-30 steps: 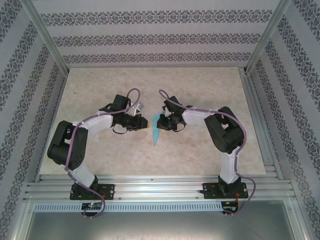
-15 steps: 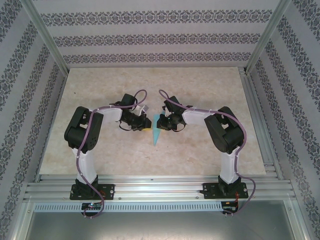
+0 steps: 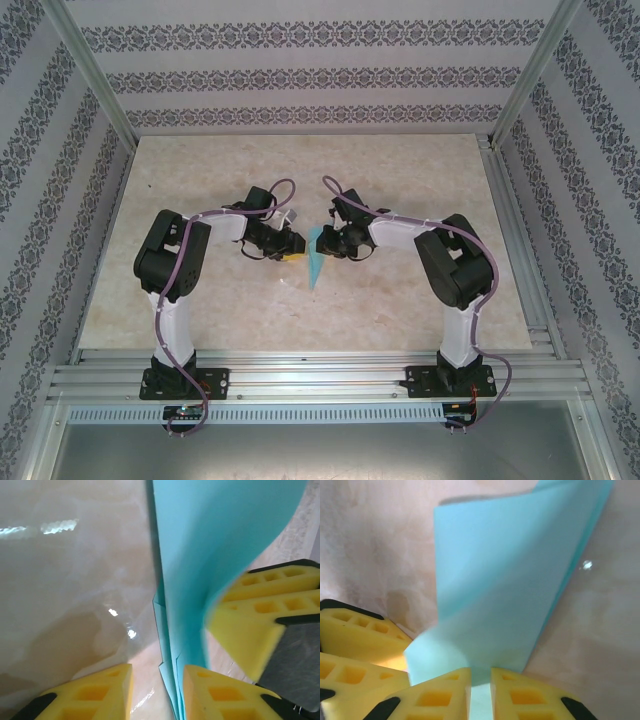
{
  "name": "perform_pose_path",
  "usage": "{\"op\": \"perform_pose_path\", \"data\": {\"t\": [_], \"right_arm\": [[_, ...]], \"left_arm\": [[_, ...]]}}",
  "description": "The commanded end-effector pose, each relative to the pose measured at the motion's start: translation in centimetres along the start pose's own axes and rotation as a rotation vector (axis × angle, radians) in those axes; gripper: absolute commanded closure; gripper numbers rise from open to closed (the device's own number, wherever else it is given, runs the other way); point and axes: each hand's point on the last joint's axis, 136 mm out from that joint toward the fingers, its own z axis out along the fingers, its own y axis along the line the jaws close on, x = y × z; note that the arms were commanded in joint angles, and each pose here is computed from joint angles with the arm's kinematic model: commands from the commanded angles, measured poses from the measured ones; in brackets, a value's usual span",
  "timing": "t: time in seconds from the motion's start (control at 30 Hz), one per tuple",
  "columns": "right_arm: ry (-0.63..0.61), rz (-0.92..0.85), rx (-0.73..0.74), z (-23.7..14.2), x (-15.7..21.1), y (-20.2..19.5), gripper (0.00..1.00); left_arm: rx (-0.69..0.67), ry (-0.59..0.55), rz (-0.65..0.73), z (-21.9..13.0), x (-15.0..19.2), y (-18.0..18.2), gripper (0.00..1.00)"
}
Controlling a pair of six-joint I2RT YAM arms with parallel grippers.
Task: Fold a paper plane with a square sheet of paper (fold left side to right side)
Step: Fold the wing for the fifth time at the center of the table.
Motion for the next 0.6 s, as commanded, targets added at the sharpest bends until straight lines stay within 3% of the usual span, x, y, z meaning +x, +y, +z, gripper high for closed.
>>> {"op": "perform_pose_path", "data": {"t": [0.0, 0.57], "right_arm": [[-0.039, 0.000, 0.008, -1.3, -0.8, 0.1, 0.81], [-0.019, 0.016, 0.012, -0.2, -0.3, -0.5, 0.81]], "left_arm": [[0.041, -0.051, 0.037, -0.3, -1.3, -1.6, 0.64], [0.171, -0.065, 0.054, -0.3, -2.2, -4.1, 0.58]]}}
